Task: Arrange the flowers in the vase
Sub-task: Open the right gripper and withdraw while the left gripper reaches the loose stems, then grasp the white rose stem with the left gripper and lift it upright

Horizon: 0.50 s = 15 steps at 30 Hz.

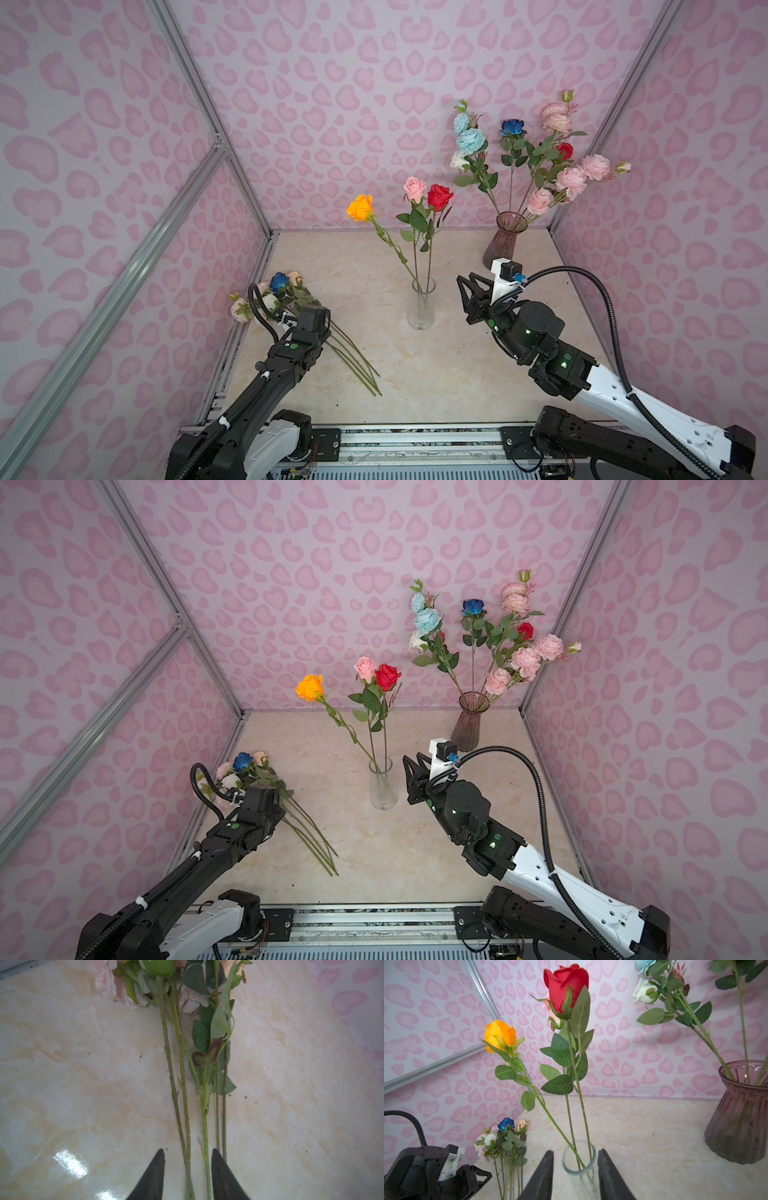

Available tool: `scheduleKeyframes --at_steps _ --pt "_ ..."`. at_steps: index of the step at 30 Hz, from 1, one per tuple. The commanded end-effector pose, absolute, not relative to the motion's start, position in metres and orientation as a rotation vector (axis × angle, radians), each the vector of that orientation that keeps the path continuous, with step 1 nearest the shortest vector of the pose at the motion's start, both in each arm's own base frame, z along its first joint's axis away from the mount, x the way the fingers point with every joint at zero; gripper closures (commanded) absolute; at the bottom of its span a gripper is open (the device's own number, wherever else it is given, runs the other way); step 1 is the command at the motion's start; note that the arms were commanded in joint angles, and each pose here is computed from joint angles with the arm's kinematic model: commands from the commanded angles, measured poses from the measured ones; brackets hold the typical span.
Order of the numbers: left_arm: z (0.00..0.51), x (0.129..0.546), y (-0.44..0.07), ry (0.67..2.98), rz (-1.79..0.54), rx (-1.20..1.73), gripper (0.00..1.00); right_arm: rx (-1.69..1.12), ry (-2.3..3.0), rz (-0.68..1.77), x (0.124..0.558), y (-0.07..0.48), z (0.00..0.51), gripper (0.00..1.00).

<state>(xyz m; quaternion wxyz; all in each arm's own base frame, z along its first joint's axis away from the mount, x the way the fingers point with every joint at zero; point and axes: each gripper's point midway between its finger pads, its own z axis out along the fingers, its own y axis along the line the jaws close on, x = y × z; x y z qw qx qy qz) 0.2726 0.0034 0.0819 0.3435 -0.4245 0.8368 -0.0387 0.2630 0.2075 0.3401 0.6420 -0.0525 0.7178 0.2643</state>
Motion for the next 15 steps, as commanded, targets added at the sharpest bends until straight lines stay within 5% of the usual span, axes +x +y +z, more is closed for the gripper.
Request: scheduleKeyframes --at_steps 1,15 --pt "0.076 0.281 0.004 2.185 -0.174 -1.198 0.62 -0.1 1.644 0.61 0.262 0.205 0.336 0.64" --pt "0.031 0.299 0.008 2.335 -0.205 -1.318 0.74 -0.087 1.644 0.589 0.258 0.195 0.331 0.64"
